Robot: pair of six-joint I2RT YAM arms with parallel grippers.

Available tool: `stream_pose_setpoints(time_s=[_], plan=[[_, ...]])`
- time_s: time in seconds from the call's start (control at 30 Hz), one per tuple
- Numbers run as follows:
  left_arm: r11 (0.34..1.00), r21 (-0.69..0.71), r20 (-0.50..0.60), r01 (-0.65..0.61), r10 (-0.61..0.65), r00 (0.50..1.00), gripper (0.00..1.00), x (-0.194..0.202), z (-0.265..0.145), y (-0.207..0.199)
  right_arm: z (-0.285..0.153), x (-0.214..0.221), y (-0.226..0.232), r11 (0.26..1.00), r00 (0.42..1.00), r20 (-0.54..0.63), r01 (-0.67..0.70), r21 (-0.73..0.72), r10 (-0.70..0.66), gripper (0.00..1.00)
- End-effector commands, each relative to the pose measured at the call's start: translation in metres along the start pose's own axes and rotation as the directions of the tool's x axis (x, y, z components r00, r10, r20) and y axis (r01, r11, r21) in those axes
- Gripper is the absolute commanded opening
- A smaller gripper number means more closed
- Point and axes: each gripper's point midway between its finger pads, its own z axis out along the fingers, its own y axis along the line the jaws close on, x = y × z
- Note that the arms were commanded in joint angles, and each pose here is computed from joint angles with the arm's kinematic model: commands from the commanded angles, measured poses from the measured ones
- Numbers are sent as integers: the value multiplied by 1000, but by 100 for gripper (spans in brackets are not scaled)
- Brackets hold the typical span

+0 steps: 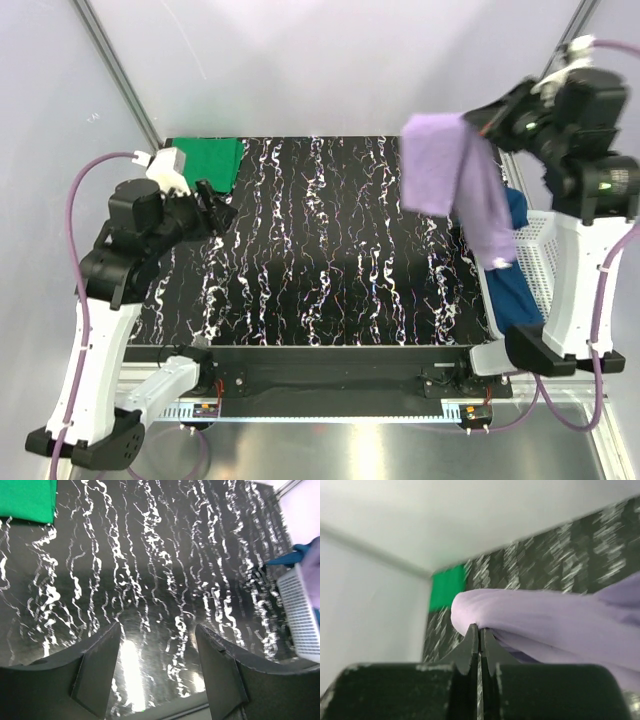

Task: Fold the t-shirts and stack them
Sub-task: Grab the tshirt from the pile

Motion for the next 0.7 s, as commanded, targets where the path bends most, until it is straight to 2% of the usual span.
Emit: stream_pose_setpoints(time_s=[0.0, 0.03, 0.07, 0.1, 0.13, 0.17, 0.2, 0.23, 0.27, 0.3, 0.37, 0.4, 0.47, 0.5, 0.53, 0.57, 0.63, 0.67], plan=[[996, 37, 33, 83, -85, 996, 66, -5, -26, -13, 4, 52, 69, 933, 976, -216, -111, -343, 37, 0], [994, 35, 36, 100, -101, 994, 66, -3, -30, -13, 1, 66, 82, 905, 958, -284, -155, -396, 40, 2], [991, 33, 37, 129, -130, 991, 66, 0, -33, -12, -12, 100, 110, 846, 907, -420, -217, -486, -9, 7], [990, 40, 61, 139, -141, 988, 66, 0, -43, -13, -16, 119, 121, 820, 864, -503, -276, -501, -16, 15], [987, 29, 70, 156, -158, 985, 68, 2, -46, -11, -7, 157, 125, 816, 787, -616, -327, -476, -44, 25], [983, 27, 75, 182, -183, 980, 68, 4, -49, -10, -15, 178, 131, 802, 728, -680, -352, -483, -90, 43], [981, 29, 83, 194, -196, 977, 69, 8, -53, -10, -23, 206, 127, 826, 679, -719, -313, -468, -151, 51], [976, 24, 77, 216, -218, 973, 69, 11, -54, -9, -5, 215, 108, 889, 698, -706, -242, -389, -120, 55], [975, 26, 71, 221, -223, 972, 69, 14, -55, -9, -3, 221, 96, 914, 699, -707, -209, -348, -109, 64], [973, 22, 59, 229, -230, 971, 69, 17, -55, -8, 3, 238, 70, 946, 679, -729, -167, -276, -93, 69], [965, -5, 19, 262, -262, 965, 69, 29, -54, -5, 10, 240, 31, 984, 721, -686, -30, -173, -99, 78], [962, -3, -14, 271, -271, 962, 69, 37, -51, -6, 8, 254, 0, 994, 696, -711, 46, -98, -102, 78], [955, 6, -55, 298, -297, 953, 68, 45, -47, -9, 18, 259, -52, 981, 718, -689, 188, 52, -101, 78], [950, 42, -91, 310, -305, 948, 68, 49, -45, -16, 16, 273, -85, 960, 701, -708, 246, 131, -83, 75], [940, 36, -134, 339, -331, 934, 67, 59, -38, -17, 21, 268, -113, 937, 726, -686, 271, 219, -50, 74], [933, 45, -161, 358, -347, 924, 65, 64, -35, -20, 23, 270, -128, 931, 730, -683, 265, 250, -24, 70], [904, 106, -217, 413, -385, 897, 61, 70, -28, -34, 30, 278, -159, 927, 749, -661, 215, 308, 46, 56], [897, 111, -251, 429, -392, 885, 60, 79, -23, -36, 35, 271, -177, 916, 772, -628, 177, 360, 98, 46]])
